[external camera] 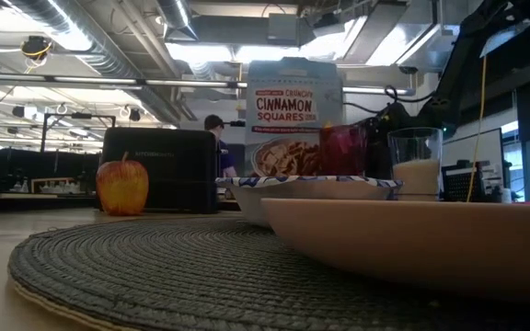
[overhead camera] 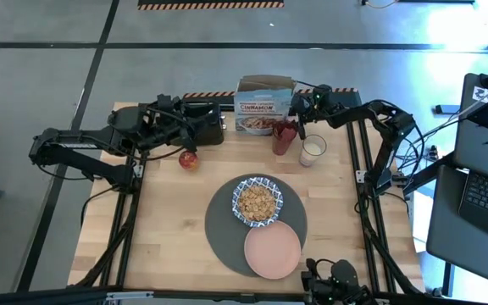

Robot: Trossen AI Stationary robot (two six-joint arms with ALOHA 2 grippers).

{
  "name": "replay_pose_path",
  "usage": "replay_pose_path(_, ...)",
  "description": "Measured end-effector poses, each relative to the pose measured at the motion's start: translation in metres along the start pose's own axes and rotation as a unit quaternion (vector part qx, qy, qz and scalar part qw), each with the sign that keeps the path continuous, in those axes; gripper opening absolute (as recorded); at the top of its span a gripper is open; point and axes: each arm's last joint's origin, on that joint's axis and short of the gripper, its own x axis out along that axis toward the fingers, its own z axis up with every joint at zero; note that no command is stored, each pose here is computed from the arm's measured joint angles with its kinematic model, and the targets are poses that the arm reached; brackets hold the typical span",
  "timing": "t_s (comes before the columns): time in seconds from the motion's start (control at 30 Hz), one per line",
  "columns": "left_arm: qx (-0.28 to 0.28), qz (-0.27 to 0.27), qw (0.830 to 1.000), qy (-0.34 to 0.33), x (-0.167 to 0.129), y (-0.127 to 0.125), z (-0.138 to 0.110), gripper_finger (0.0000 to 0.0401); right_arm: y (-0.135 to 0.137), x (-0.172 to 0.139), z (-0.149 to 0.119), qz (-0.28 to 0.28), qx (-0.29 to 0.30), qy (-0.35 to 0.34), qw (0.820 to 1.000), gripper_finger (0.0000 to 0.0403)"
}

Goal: Arrange a breakfast setting
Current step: Pour the cereal from the cereal box into the blue patterned bowl

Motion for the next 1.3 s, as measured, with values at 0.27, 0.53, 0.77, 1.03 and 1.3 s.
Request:
replay_pose_path(0.27,0.001,0.004,1.000,-0.002,0.000,0.000,0.000,0.0174,0.002,-0.008,0.022,-0.004,-0.014,-0.019,1.000,0.0182)
replay_pose_path(0.53,0.006,0.006,1.000,0.001,0.001,0.000,-0.001,0.0174,0.008,-0.009,0.011,-0.008,-0.007,0.045,0.999,0.0182)
replay_pose_path(0.77,0.007,0.007,1.000,0.004,0.003,0.001,-0.003,0.0174,0.011,-0.012,0.002,-0.019,-0.004,0.088,0.996,0.0209)
replay_pose_path(1.03,0.003,0.009,1.000,0.000,0.004,0.002,-0.002,0.0174,0.012,-0.014,0.008,-0.007,-0.006,0.073,0.997,0.0264)
replay_pose_path(1.3,0.002,0.009,1.000,0.000,0.004,0.002,-0.002,0.0174,0.013,-0.024,0.029,-0.019,-0.039,0.053,0.998,0.0252)
